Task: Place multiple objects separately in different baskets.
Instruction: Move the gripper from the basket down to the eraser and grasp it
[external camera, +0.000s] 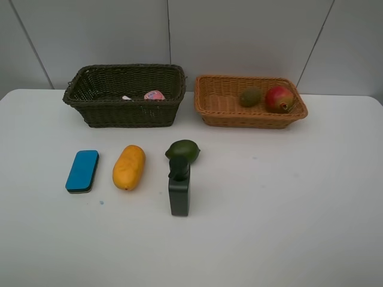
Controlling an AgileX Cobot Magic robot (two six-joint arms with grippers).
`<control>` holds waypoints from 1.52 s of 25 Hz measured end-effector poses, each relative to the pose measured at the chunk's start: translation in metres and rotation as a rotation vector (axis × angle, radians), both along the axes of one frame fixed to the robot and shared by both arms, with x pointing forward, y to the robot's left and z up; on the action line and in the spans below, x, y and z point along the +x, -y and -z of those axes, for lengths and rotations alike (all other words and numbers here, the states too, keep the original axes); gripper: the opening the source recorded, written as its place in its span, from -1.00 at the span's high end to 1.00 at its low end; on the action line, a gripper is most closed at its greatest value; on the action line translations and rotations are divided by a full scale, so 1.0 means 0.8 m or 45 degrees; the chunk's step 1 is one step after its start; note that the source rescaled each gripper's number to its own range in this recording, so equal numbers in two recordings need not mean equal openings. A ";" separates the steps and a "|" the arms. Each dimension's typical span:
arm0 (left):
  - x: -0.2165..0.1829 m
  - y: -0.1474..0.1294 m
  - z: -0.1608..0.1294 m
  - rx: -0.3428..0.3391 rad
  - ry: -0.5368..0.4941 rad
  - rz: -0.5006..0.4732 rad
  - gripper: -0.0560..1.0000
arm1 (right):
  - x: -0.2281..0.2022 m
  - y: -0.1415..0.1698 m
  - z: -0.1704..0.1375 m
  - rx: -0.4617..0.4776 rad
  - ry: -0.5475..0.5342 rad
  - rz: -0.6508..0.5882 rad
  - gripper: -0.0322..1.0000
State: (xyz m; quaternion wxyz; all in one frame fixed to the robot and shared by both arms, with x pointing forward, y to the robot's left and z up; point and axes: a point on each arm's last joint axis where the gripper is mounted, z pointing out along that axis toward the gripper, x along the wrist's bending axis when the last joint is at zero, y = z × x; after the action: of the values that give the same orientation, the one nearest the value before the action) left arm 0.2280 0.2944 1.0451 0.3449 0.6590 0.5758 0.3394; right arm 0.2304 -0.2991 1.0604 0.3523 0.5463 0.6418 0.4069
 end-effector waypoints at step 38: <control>0.000 0.000 0.000 0.002 0.000 -0.001 -1.00 | 0.001 0.000 0.003 0.052 -0.024 0.027 -1.00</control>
State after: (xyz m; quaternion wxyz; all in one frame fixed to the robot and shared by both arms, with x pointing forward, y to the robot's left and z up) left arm 0.2280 0.2946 1.0451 0.3443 0.6590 0.5759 0.3400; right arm 0.2308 -0.2991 1.0583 0.3393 0.5639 0.6309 0.4110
